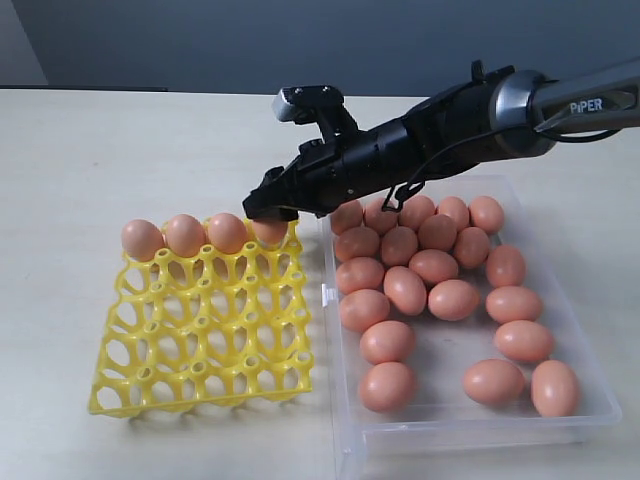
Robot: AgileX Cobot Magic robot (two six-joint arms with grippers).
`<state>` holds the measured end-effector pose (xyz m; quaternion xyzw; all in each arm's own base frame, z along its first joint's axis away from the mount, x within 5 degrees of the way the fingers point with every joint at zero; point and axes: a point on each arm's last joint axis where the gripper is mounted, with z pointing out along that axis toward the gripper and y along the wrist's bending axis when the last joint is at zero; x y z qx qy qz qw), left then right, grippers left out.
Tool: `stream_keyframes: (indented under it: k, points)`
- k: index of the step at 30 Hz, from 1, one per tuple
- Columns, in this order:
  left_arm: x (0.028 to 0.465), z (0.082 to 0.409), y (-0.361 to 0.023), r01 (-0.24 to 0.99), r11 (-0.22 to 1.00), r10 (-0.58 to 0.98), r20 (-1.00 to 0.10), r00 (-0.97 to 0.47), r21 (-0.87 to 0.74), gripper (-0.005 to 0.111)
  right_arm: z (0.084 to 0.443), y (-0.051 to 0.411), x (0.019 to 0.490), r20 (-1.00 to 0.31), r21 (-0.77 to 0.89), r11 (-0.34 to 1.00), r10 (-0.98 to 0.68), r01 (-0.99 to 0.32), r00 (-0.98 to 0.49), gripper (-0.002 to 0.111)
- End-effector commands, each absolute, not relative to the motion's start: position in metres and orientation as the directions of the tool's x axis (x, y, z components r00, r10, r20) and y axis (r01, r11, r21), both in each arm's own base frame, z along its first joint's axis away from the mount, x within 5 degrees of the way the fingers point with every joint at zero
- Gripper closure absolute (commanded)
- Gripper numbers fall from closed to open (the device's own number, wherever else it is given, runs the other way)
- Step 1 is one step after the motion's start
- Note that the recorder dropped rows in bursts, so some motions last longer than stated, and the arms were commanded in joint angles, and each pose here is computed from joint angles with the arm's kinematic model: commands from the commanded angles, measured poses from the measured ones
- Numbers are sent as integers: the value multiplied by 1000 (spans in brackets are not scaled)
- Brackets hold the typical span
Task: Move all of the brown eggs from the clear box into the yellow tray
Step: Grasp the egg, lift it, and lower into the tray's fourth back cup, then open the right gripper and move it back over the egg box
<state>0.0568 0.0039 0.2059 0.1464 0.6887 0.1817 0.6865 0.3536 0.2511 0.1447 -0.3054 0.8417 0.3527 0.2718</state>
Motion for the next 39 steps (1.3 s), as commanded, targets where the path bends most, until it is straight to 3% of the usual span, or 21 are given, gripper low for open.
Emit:
stream_keyframes:
  k: [1,14,19,25,33,35,39]
  points:
    - [56,207,3,-42,892,450,-893,1,450,106,146,250,353,-680,408,557,-344,-724,-648,59]
    - [56,207,3,-42,892,450,-893,1,450,106,146,251,353,-677,414,553,-343,-723,-651,59]
    - [56,207,3,-42,892,450,-893,1,450,106,146,251,352,-677,418,549,-344,-724,-651,45]
    - [56,207,3,-42,892,450,-893,1,450,106,149,251,352,-681,415,550,-340,-725,-648,46]
    - [56,207,3,-42,892,450,-893,1,450,106,208,236,340,-685,331,591,-386,-736,-618,46]
    - [56,207,3,-42,892,450,-893,1,450,106,228,223,334,-653,299,655,-390,-694,-649,49]
    - [56,207,3,-42,892,450,-893,1,450,106,254,186,316,-467,156,834,-410,-530,-783,59]
